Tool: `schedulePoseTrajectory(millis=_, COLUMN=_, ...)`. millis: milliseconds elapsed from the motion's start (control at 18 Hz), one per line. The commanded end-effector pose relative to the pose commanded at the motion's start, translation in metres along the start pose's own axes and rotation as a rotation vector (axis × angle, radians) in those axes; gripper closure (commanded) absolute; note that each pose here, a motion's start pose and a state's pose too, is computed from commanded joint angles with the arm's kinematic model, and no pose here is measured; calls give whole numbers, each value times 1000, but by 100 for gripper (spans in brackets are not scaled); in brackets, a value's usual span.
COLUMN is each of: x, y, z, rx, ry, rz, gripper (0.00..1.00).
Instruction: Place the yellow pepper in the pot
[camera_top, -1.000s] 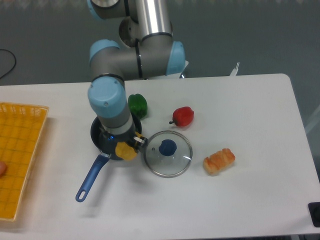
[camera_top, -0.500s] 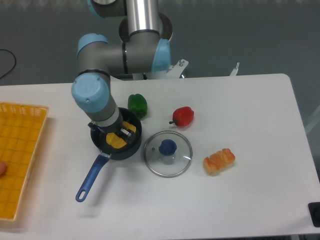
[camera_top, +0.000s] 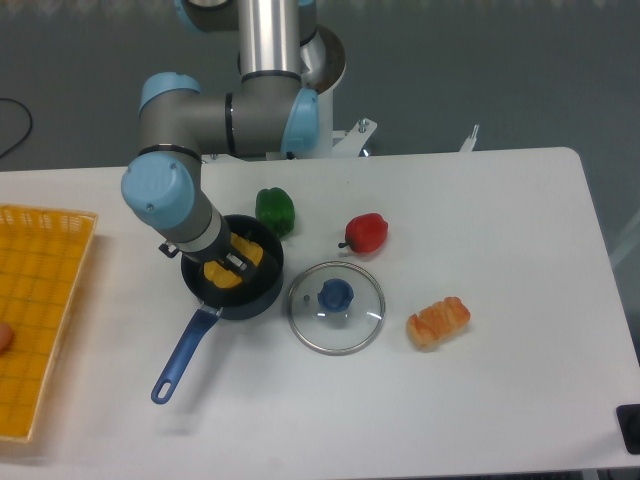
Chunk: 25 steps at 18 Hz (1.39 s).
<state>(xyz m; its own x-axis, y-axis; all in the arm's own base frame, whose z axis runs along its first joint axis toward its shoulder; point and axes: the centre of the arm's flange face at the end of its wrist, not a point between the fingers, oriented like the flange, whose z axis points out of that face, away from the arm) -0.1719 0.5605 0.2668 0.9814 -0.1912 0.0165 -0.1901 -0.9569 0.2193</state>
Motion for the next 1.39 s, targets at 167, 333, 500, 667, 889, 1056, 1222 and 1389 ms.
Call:
schedulePoseTrajectory(millis=167, x=5, y=-2, z=1, rx=-9, ry=-5, rz=14, gripper=26)
schedulePoseTrajectory(millis=333, x=8, y=-3, z=2, rx=-18, ry=-13, rz=21, gripper=6)
schedulePoseTrajectory(millis=500, x=7, y=-3, z=2, rx=-22, ry=-21, rz=17, gripper=0)
schedulePoseTrajectory(millis=667, x=6, y=-1, z=-3, rx=-21, ry=-34, rz=18, gripper=0)
schedulePoseTrajectory(millis=889, x=-3, y=-1, z=-11, rx=-6, ry=-44, rz=0, gripper=0)
schedulePoseTrajectory(millis=1056, x=-16, y=1, z=-29, rx=7, ry=-80, rz=-7, gripper=0)
schedulePoseTrajectory(millis=1222, x=-36, y=8, z=-36, rx=24, ry=-88, rz=-41, gripper=0)
schedulePoseTrajectory(millis=1389, x=-72, y=24, z=-50, rx=87, ry=-127, rz=-113, gripper=0)
